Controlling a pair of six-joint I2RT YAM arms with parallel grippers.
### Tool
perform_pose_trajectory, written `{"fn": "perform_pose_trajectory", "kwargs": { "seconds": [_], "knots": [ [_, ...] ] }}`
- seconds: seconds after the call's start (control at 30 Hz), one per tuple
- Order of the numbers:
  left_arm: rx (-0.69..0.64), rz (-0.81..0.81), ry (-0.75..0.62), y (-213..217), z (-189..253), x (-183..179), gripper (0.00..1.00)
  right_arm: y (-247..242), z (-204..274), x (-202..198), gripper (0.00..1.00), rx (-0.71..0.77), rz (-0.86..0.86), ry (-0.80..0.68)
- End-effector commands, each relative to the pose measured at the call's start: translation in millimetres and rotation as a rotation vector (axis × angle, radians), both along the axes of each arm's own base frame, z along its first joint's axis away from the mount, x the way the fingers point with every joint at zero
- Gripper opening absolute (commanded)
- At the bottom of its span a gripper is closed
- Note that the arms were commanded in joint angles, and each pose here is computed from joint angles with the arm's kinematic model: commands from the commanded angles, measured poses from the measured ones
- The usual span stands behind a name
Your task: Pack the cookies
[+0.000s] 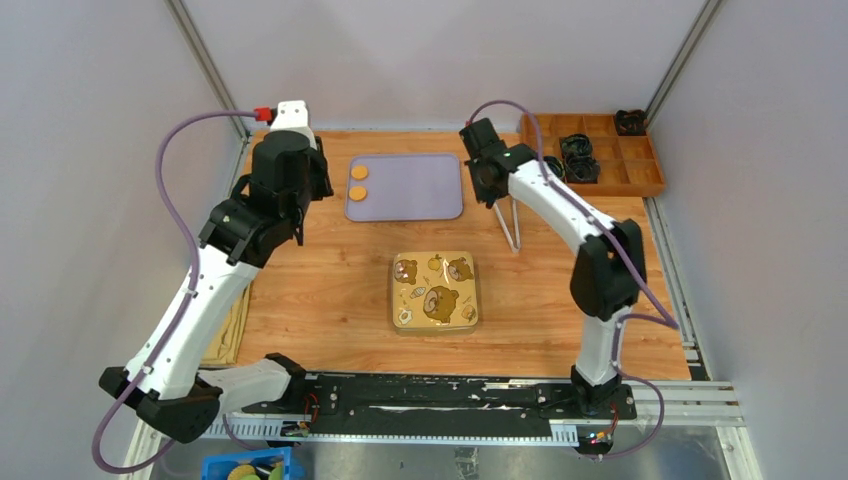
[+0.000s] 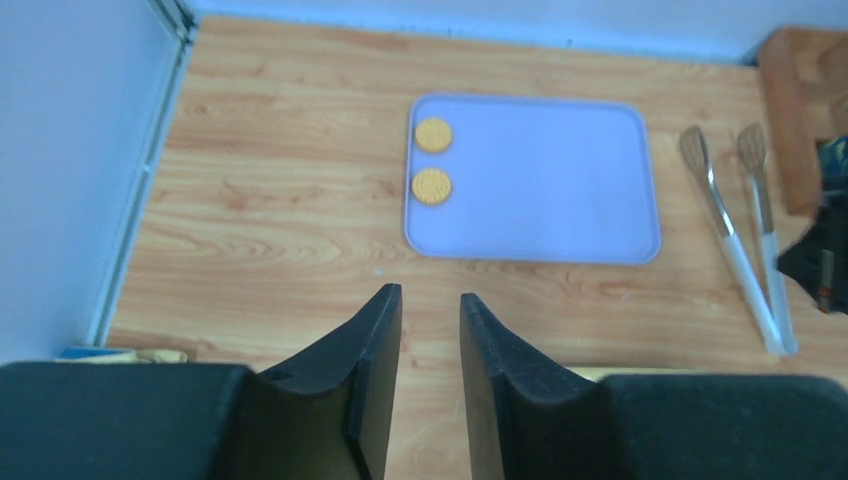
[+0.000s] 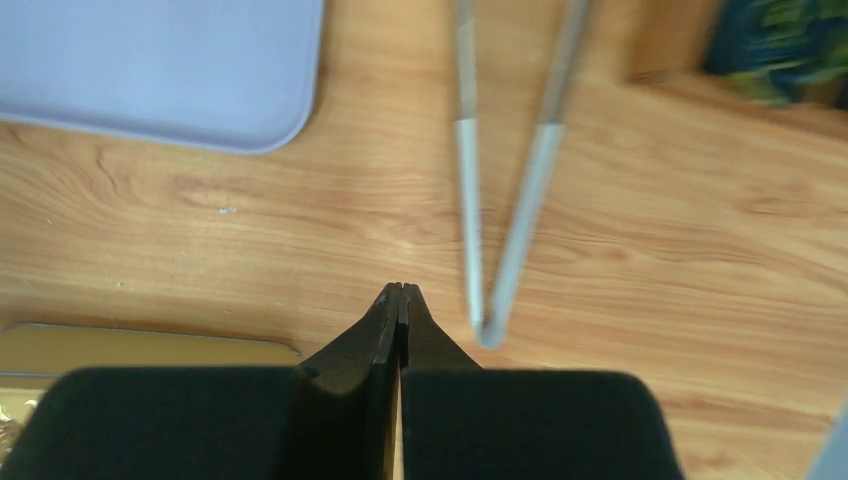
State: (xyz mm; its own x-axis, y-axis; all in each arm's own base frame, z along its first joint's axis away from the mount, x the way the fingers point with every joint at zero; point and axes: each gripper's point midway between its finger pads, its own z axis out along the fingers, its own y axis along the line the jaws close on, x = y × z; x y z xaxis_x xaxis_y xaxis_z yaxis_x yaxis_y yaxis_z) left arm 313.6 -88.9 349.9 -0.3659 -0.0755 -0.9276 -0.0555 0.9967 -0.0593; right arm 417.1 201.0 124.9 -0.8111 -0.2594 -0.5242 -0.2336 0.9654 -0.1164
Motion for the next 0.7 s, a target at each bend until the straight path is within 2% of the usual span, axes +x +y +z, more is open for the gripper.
{"fn": "perform_pose_trajectory", "kwargs": {
  "seconds": [0.0,0.17,0.3,0.37,0.43,0.67],
  "knots": [
    [0.028,0.044,-0.119,12.3,52.4,4.2,0.38,-62.0,110.8,2.1,0.02,-0.138,-0.14,-0.301],
    [0.041,0.101,-0.183,29.2,78.0,-4.3,0.56,-84.6,172.7,-29.8,0.2,-0.103,-0.161,-0.456],
    [-0.022,0.015,-0.223,19.7,91.3,-17.4,0.72,-95.5,201.8,-59.9,0.27,-0.052,-0.152,-0.547],
    [-0.055,-0.042,-0.235,12.0,96.4,-24.0,0.75,-103.4,211.9,-77.4,0.28,-0.029,-0.151,-0.578],
    [-0.087,-0.094,-0.234,2.8,95.7,-28.0,0.76,-113.5,221.6,-95.1,0.4,-0.006,-0.154,-0.612],
    [-0.159,-0.248,-0.145,-30.7,61.2,-33.7,0.77,-151.5,240.1,-157.9,0.71,0.087,-0.187,-0.713]
  ]
}}
